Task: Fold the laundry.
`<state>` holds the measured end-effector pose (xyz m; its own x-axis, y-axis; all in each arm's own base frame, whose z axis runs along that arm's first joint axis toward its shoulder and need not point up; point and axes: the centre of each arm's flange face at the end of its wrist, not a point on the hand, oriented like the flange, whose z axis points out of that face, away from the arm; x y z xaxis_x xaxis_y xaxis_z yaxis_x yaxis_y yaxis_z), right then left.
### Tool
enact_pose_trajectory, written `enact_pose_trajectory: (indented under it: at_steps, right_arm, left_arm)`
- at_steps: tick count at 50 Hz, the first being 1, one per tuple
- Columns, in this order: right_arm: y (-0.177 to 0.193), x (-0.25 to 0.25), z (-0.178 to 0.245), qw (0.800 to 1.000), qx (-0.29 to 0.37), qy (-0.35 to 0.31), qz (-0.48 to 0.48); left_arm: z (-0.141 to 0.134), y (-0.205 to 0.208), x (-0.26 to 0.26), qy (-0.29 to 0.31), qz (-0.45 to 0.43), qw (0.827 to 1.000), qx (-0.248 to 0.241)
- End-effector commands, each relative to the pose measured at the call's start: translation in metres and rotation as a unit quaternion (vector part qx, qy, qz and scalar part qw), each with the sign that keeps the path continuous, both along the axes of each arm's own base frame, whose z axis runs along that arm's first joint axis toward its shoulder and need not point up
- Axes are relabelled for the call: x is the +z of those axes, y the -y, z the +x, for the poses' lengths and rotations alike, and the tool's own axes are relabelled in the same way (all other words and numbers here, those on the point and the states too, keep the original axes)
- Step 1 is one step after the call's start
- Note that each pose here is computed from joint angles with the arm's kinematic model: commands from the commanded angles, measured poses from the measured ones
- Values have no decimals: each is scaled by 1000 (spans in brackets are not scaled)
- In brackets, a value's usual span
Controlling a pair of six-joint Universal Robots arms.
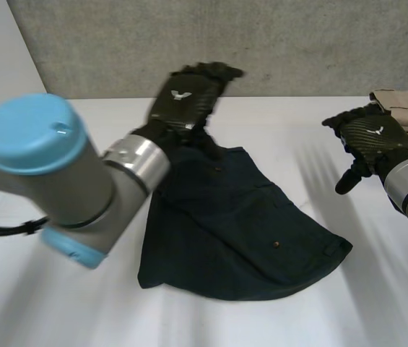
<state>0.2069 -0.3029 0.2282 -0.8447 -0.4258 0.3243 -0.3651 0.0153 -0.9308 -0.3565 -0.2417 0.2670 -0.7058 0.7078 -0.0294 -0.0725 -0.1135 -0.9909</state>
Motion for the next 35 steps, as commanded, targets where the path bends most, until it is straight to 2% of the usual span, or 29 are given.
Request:
enact_pose_trajectory:
  at_steps: [1,3,4,7,8,11,15,22,30,35]
  right_arm:
    - [-36,7,15,984,137,-107,-23]
    - [-46,2,16,976,168,-140,-16]
    - [-54,-5,15,966,193,-173,-6]
    - [-64,-17,10,949,219,-224,19]
    - [-68,-24,5,938,233,-254,35]
    - [-73,-36,-1,924,253,-279,62]
    - [-67,-51,-5,928,247,-268,75]
    - [-61,-76,-5,938,235,-246,69]
    - [-59,-87,-3,946,224,-228,56]
    - [-56,-89,-3,952,216,-210,54]
  left_arm:
    - [53,-41,-16,85,77,991,64]
    - [62,-53,-26,111,104,986,66]
    - [71,-64,-39,139,137,978,70]
    - [82,-79,-57,174,184,965,73]
    - [89,-87,-69,195,214,954,77]
    - [97,-95,-88,221,253,938,83]
    - [100,-86,-106,226,263,932,102]
    - [97,-63,-124,218,242,937,124]
    - [92,-60,-139,237,237,935,118]
    - [87,-57,-139,231,222,940,119]
